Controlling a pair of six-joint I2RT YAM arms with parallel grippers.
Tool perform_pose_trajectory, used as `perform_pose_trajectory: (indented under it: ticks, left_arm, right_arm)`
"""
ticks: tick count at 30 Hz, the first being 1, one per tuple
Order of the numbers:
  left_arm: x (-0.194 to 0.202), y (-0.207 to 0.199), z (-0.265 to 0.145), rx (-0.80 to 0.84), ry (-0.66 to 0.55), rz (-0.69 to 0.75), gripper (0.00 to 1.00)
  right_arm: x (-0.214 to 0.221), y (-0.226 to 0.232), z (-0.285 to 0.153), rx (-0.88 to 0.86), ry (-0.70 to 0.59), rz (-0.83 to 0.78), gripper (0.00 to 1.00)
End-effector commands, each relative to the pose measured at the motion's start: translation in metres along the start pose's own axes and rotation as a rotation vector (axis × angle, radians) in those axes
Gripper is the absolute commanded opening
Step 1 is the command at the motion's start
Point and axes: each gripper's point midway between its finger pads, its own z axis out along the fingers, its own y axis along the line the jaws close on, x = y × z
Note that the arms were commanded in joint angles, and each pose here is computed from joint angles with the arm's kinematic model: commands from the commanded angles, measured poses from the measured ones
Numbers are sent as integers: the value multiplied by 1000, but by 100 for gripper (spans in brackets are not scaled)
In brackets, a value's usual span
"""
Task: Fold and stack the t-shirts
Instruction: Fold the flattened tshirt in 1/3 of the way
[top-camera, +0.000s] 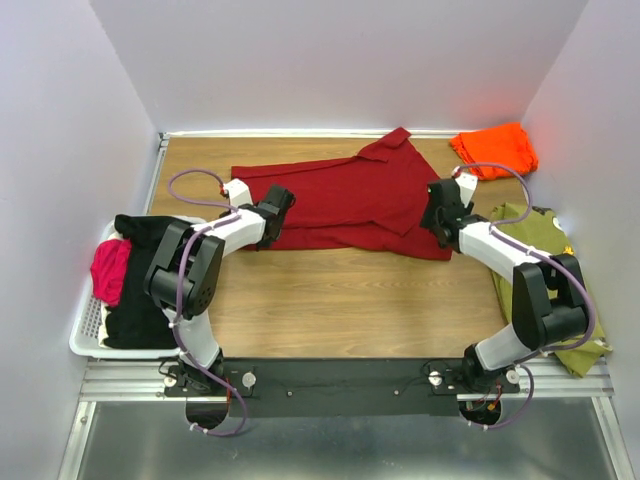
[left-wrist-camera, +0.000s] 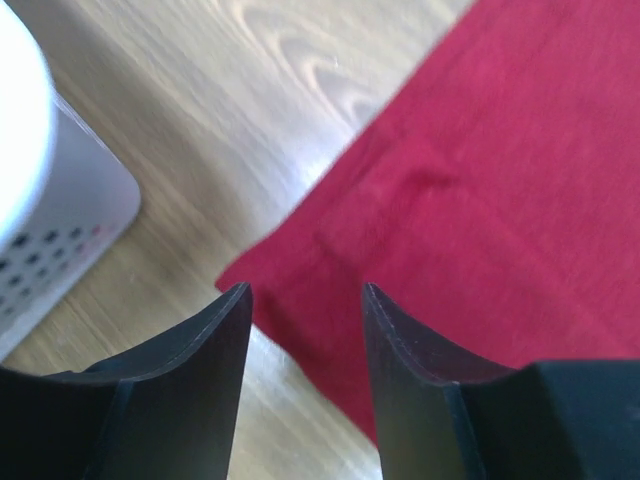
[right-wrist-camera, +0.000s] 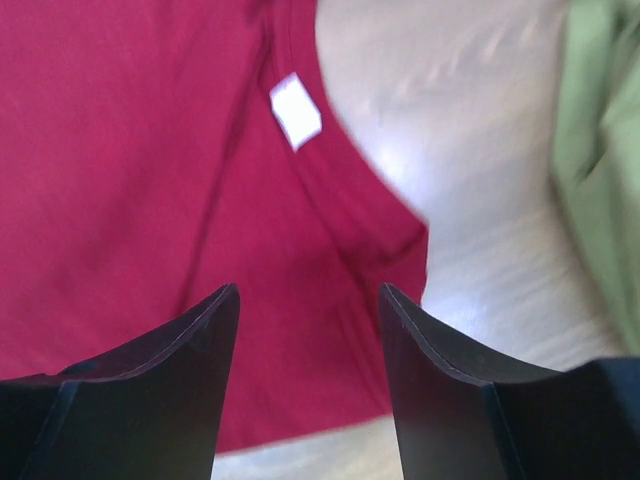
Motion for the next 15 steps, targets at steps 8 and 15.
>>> perform_pose_trajectory:
  ticks: [8, 15]
  left_arm:
    - [24, -1, 9, -42, 44, 100, 54]
    - [44, -5, 16, -74, 127, 189, 56]
  right_arm:
    - [75, -6, 0, -39, 187, -18, 65]
    - [78, -16, 1, 29, 222, -38, 64]
